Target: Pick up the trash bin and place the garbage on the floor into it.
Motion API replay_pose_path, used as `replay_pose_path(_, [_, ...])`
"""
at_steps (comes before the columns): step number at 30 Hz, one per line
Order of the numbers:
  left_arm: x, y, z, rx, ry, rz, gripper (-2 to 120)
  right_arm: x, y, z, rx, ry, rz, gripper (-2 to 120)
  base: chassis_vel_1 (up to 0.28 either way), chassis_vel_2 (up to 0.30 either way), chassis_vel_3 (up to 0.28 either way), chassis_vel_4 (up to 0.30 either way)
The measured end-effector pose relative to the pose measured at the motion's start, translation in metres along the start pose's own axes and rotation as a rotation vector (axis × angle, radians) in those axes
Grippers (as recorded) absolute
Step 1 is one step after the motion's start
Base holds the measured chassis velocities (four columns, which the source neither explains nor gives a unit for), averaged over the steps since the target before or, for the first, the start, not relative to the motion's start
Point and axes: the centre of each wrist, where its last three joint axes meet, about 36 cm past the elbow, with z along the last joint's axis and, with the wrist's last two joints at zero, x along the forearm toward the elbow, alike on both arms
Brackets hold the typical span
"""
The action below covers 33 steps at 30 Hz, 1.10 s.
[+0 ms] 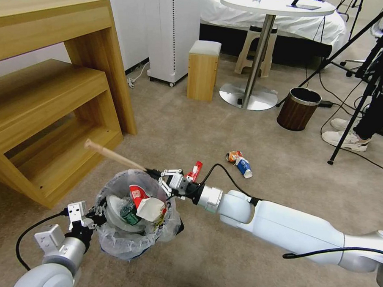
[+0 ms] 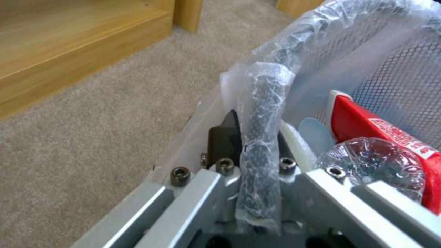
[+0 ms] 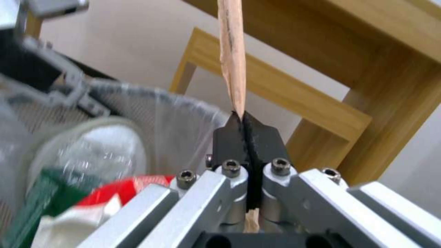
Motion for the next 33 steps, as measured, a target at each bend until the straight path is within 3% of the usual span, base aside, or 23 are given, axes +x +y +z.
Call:
replay_pose_path(16, [0.001, 0.0, 0.0, 0.002, -0.003, 0.002, 1, -0.006, 0.013, 0.017, 0.006, -0.002, -0.022, 0, 0.0, 0.0, 0.0, 0.0])
replay_pose_path(33, [0.0, 0.001, -0.005, 0.003, -0.016, 0.003, 1, 0.031, 0.021, 0.037, 0.028, 0.022, -0.057, 0, 0.0, 0.0, 0.0, 0.0])
